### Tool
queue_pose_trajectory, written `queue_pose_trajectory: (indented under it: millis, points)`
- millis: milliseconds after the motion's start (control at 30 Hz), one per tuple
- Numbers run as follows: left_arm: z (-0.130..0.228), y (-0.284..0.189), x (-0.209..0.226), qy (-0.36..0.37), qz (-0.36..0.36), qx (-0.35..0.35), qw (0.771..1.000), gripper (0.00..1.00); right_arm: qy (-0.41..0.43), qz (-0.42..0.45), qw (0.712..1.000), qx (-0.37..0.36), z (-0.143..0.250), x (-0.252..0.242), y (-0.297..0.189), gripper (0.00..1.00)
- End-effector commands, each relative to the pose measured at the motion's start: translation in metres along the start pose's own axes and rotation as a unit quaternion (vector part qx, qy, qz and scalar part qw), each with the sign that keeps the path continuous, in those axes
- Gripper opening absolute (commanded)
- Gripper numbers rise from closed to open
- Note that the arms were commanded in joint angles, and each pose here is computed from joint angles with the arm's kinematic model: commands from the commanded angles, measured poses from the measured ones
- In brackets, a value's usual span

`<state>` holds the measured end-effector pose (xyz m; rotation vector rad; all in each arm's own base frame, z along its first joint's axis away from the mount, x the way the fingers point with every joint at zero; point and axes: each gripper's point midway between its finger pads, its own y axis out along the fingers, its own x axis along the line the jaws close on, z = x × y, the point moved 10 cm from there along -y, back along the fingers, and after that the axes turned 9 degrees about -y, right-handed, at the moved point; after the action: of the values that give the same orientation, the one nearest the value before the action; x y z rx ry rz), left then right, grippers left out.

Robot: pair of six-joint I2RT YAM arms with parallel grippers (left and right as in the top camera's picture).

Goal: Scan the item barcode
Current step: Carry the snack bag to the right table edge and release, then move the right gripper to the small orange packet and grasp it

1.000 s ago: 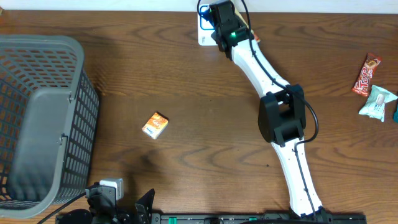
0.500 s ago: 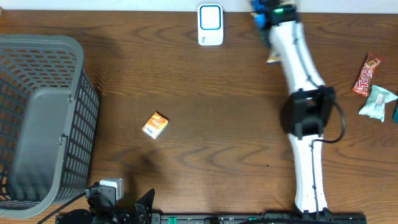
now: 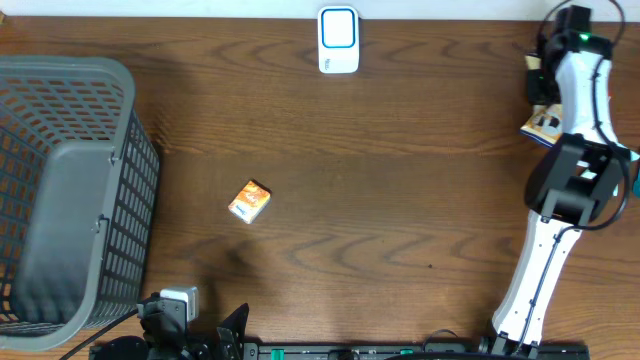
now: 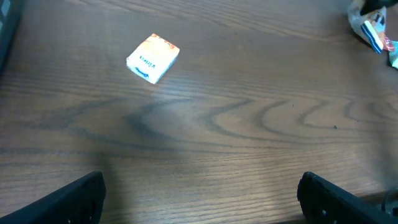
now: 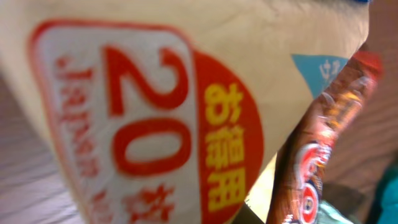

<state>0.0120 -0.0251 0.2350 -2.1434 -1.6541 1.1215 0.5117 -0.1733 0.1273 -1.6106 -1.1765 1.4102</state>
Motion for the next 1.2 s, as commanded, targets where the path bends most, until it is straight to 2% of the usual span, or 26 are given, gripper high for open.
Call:
queue_pose_trajectory:
  millis: [0, 33, 100, 200, 233, 367, 500, 567, 700, 867, 967, 1067, 1167]
  points:
    - [0.000, -0.002, -0.001, 0.012, 0.004, -0.004, 1.000, 0.98, 0.112, 0.082, 0.990, 0.012, 0.011, -0.040, -0.016, 0.06]
    - [0.000, -0.002, -0.001, 0.012, 0.004, -0.004, 1.000, 0.98, 0.134, 0.098, 0.986, 0.014, 0.014, -0.049, -0.021, 0.12]
    - [0.000, -0.002, -0.001, 0.012, 0.004, -0.004, 1.000, 0.98, 0.160, 0.104, 0.982, 0.005, 0.018, -0.064, -0.036, 0.41]
    - [0.000, -0.002, -0.001, 0.012, 0.004, -0.004, 1.000, 0.98, 0.176, 0.051, 0.981, -0.058, 0.014, -0.073, -0.079, 0.96]
    - [0.000, -0.002, -0.001, 0.012, 0.004, -0.004, 1.000, 0.98, 0.177, 0.029, 0.980, -0.081, 0.011, -0.073, -0.093, 0.99]
    - [0.000, -0.002, -0.001, 0.012, 0.004, -0.004, 1.000, 0.98, 0.160, -0.093, 0.965, -0.185, -0.003, -0.050, -0.161, 0.99]
    - [0.000, -0.002, -0.001, 0.012, 0.004, -0.004, 1.000, 0.98, 0.157, -0.211, 0.939, -0.223, -0.011, 0.010, -0.226, 0.99]
    - [0.000, -0.002, -0.001, 0.012, 0.004, -0.004, 1.000, 0.98, 0.143, -0.274, 0.931, -0.195, -0.010, 0.057, -0.246, 0.99]
    - [0.000, -0.002, -0.001, 0.012, 0.004, -0.004, 1.000, 0.98, 0.058, -0.379, 0.916, -0.118, 0.003, 0.147, -0.268, 0.99]
    - [0.000, -0.002, -0.001, 0.012, 0.004, -0.004, 1.000, 0.98, 0.038, -0.395, 0.916, 0.052, 0.044, 0.244, -0.274, 0.99]
    - [0.000, -0.002, -0.001, 0.012, 0.004, -0.004, 1.000, 0.98, 0.005, -0.386, 0.916, 0.107, 0.069, 0.299, -0.273, 0.99]
    - [0.000, -0.002, -0.001, 0.012, 0.004, -0.004, 1.000, 0.98, -0.002, -0.373, 0.915, 0.151, 0.095, 0.347, -0.267, 0.88]
    - [0.000, -0.002, -0.001, 0.012, 0.004, -0.004, 1.000, 0.98, 0.004, -0.376, 0.914, 0.153, 0.112, 0.392, -0.260, 0.79]
